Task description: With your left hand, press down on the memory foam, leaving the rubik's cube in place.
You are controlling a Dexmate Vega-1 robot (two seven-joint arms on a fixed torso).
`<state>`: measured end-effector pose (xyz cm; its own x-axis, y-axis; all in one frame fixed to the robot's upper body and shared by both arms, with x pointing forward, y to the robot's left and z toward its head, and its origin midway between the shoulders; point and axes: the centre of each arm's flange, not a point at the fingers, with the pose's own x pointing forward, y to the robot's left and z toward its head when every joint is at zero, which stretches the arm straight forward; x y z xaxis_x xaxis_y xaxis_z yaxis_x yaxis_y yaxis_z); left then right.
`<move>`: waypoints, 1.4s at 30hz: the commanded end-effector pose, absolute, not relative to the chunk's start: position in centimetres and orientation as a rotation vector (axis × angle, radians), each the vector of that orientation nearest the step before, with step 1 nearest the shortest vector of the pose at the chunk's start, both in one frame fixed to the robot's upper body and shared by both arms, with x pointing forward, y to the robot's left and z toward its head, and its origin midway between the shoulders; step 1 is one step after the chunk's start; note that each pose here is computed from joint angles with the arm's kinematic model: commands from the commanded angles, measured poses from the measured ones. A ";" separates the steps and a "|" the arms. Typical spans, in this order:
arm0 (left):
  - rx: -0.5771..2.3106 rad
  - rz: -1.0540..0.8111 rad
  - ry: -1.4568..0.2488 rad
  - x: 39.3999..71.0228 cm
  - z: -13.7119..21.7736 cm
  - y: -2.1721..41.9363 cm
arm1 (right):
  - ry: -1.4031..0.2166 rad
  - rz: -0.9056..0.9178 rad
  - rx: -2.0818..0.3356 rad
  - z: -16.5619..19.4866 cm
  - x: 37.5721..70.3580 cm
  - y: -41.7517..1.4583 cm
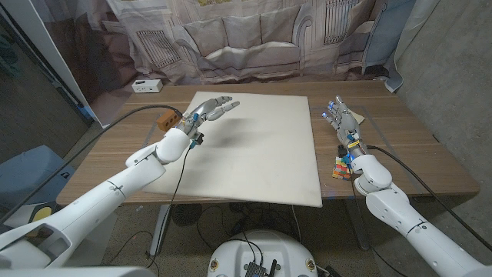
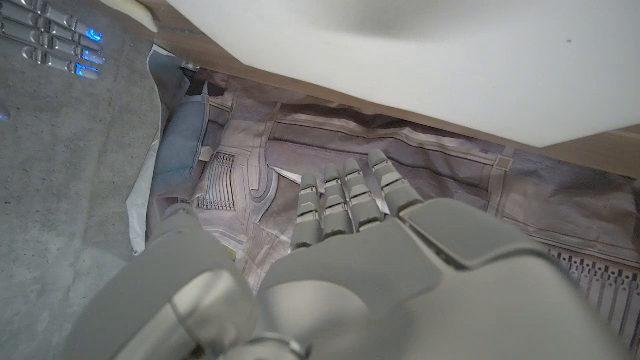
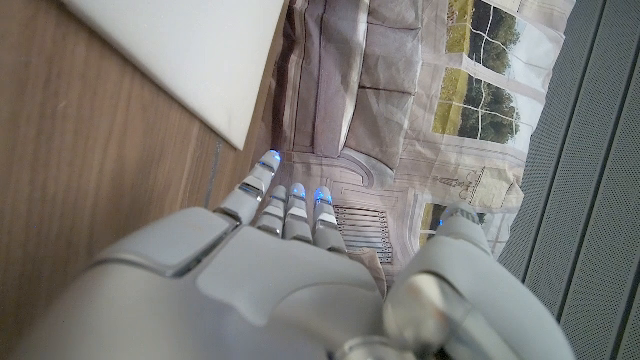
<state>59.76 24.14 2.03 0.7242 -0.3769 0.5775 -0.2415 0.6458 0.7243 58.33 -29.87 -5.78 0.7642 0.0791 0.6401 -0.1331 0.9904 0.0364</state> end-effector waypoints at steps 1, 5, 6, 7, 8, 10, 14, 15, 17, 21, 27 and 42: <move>0.719 -0.158 -0.788 60.7 1.8 25.4 | -0.693 0.117 0.078 -5.6 58.3 -29.8; 0.673 -0.178 -0.777 61.0 1.7 25.7 | -0.694 0.121 0.073 -5.5 58.5 -29.7; 0.663 -0.181 -0.776 61.1 1.6 25.7 | -0.696 0.122 0.072 -5.5 58.5 -29.7; 0.654 -0.184 -0.780 61.2 1.6 25.7 | -0.698 0.122 0.070 -5.4 58.5 -29.7; 0.644 -0.189 -0.785 61.2 1.6 25.8 | -0.700 0.122 0.072 -5.4 58.5 -29.7; 0.615 -0.196 -0.787 61.2 1.5 25.8 | -0.704 0.123 0.069 -5.3 58.5 -29.7; 0.555 -0.210 -0.791 61.3 1.3 26.0 | -0.705 0.125 0.066 -5.3 58.7 -29.7; 0.543 -0.215 -0.791 61.4 1.3 26.1 | -0.704 0.125 0.066 -5.3 58.8 -29.7; 0.510 -0.228 -0.788 61.5 1.2 26.2 | -0.702 0.128 0.063 -5.3 58.9 -29.7; 0.454 -0.245 -0.789 61.6 1.2 26.6 | -0.705 0.131 0.063 -5.3 59.0 -29.6; 0.353 -0.285 -0.783 62.0 1.3 26.8 | -0.699 0.131 0.058 -5.0 59.0 -29.7; 0.218 -0.368 -0.717 62.3 0.2 26.3 | -0.711 0.158 0.041 -4.1 59.0 -30.2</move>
<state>62.12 26.52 0.97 0.6962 -0.3849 0.6059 0.1558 0.9050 0.3959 58.99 -29.86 -4.42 0.7502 0.1160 0.6509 -0.1475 0.9890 -0.0063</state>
